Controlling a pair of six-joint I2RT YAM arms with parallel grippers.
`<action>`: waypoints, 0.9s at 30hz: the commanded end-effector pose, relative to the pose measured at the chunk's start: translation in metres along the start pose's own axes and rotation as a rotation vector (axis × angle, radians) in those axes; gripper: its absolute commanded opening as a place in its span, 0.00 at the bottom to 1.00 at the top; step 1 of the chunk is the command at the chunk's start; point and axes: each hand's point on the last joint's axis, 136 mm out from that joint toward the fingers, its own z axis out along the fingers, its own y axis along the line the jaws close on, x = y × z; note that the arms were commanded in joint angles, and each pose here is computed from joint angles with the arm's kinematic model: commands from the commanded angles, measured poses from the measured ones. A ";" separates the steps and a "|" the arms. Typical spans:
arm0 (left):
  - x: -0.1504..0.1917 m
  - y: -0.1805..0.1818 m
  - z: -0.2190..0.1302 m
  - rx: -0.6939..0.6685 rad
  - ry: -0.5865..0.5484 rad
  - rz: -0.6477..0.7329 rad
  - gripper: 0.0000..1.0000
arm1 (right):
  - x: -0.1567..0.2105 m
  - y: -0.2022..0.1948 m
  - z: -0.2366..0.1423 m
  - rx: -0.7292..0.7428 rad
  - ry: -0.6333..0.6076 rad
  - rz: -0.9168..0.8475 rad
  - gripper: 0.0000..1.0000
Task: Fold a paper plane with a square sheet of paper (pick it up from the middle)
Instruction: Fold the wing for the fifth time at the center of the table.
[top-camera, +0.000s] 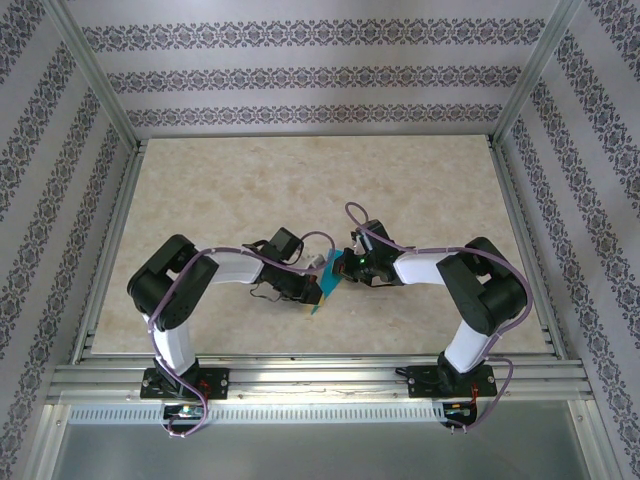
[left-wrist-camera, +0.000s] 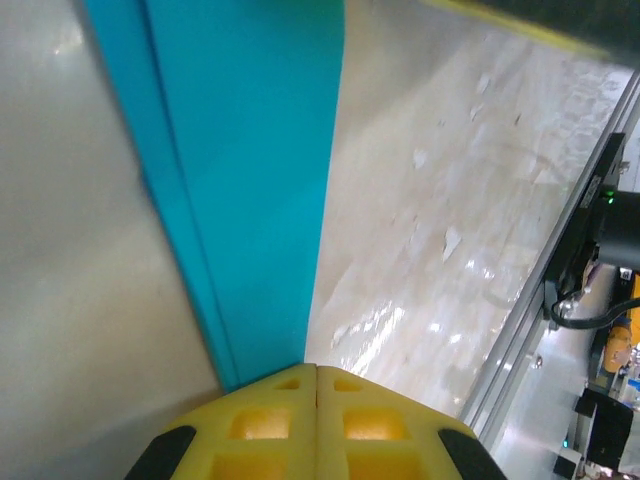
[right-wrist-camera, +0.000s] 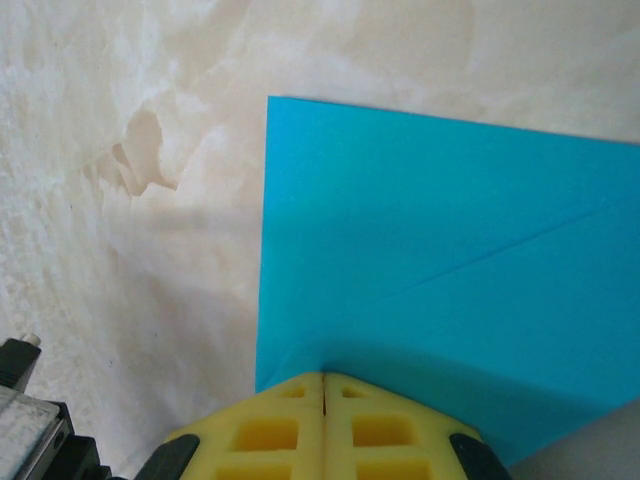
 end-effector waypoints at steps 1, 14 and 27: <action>0.044 0.014 -0.003 -0.037 0.123 -0.101 0.00 | 0.006 -0.041 0.006 0.144 0.006 0.040 0.00; 0.065 0.021 -0.015 -0.098 0.103 -0.152 0.00 | 0.007 -0.043 0.006 0.143 0.009 0.046 0.00; -0.024 -0.040 -0.033 0.040 -0.135 0.001 0.00 | 0.009 -0.038 0.008 0.124 0.022 0.041 0.00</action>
